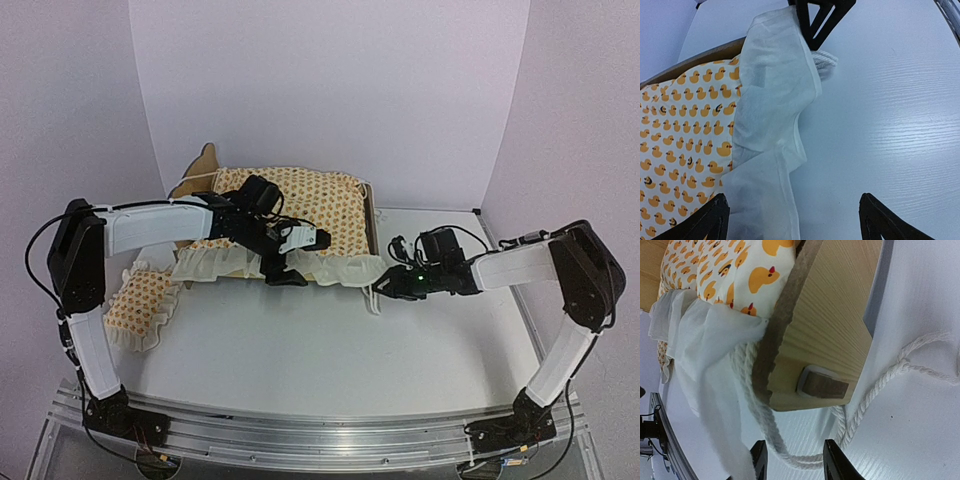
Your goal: Set up the pet bed
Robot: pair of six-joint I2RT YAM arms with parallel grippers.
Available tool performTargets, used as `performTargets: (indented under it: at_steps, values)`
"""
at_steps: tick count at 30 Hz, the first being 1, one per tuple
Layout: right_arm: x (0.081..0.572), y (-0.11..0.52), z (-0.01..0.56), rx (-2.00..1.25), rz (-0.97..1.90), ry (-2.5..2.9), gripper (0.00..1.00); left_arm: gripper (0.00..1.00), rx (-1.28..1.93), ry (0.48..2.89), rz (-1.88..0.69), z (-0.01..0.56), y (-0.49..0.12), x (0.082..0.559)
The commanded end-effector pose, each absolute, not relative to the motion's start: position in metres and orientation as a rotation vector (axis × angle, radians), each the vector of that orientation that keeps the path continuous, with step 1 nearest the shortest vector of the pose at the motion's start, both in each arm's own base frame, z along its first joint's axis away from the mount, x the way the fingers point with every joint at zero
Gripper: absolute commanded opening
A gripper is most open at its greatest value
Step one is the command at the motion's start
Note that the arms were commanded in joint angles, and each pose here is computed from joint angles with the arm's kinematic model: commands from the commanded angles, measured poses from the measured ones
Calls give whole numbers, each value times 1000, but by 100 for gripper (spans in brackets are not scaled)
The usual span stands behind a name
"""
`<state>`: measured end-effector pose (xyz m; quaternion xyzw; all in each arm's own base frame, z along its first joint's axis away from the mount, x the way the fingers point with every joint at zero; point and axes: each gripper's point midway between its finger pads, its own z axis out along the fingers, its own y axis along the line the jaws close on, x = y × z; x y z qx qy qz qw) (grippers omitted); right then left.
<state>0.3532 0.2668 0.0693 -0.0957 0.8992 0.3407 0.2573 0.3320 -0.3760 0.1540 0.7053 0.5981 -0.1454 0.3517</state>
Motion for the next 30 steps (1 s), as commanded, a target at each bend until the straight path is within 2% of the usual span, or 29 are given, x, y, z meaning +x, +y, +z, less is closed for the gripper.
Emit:
performTargets:
  at_steps: [1, 8, 9, 19, 25, 30]
  values:
    - [368, 284, 68, -232, 985, 2381, 28, 87, 1770, 1483, -446, 178, -412, 334]
    - [363, 300, 86, -256, 1056, 2341, 1, 84, 1714, 1499, -577, 193, -423, 319]
    - [362, 302, 92, -251, 1067, 2332, 0, 84, 1714, 1497, -581, 193, -422, 317]
    - [386, 340, 239, -321, 1148, 2090, 0, 73, 1511, 1497, -715, 244, -425, 322]
    - [415, 358, 260, -305, 1150, 2055, 0, 58, 1429, 1619, -706, 228, -424, 343]
    - [426, 365, 260, -296, 1157, 2051, 0, 55, 1341, 1745, -713, 203, -419, 349]
